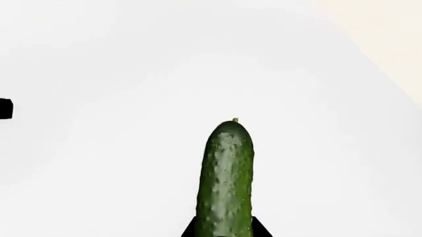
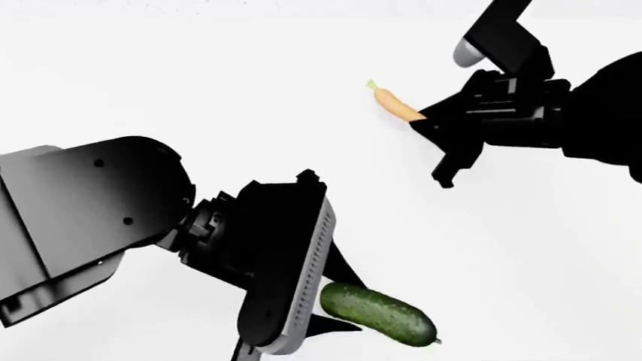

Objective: Place the two vegetables and bowl onto the tray for setting up a vegetable dip station.

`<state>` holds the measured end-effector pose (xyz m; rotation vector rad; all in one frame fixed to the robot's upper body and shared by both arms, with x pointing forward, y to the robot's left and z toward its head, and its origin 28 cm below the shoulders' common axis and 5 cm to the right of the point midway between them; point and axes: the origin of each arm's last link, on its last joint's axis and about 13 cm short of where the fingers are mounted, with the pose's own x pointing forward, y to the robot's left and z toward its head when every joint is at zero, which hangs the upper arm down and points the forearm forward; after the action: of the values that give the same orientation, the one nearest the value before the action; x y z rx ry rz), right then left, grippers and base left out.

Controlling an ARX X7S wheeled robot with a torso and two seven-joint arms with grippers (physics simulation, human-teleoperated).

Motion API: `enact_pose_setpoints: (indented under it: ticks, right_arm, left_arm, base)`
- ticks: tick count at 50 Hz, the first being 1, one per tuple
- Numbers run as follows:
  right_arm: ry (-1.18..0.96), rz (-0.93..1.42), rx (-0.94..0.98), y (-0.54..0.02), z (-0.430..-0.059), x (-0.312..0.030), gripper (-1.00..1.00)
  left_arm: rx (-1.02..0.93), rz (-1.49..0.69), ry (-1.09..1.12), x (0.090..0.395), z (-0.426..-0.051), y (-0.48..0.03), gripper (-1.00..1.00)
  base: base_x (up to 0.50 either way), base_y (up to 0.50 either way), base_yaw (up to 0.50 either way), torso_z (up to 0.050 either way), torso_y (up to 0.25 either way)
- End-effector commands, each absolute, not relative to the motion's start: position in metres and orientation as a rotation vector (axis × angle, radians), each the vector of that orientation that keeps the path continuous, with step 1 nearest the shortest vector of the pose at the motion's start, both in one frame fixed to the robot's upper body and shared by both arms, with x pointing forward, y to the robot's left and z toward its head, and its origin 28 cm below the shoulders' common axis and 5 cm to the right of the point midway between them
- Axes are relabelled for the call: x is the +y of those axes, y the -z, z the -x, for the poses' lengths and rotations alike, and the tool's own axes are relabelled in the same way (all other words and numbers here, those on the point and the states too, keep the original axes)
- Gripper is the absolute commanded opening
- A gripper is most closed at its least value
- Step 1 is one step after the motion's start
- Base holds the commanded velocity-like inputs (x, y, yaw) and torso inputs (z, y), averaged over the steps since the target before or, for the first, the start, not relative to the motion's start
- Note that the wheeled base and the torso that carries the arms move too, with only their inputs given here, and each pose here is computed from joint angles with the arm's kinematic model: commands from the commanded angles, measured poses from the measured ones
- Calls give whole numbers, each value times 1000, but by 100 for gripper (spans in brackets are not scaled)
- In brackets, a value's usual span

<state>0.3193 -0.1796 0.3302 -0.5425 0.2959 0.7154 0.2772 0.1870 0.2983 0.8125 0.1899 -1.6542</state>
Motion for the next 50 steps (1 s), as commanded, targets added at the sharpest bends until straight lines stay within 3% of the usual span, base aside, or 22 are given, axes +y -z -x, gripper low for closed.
enact_pose_setpoints:
  ticks: [1, 24, 50]
  right_arm:
    - [-704, 547, 272, -337, -316, -179, -100]
    - [-680, 569, 253, -342, -306, -178, -100]
    - [-679, 570, 259, -339, -306, -177, -100]
  left_arm:
    - [82, -877, 1464, 196, -279, -311, -100]
    - [8, -852, 1412, 205, -263, -337, -100]
    - [35, -859, 1412, 206, -262, -333, -100]
  base:
    - [0, 0, 0, 0, 0]
    - [0, 0, 0, 0, 0]
    - [1, 0, 0, -3, 247]
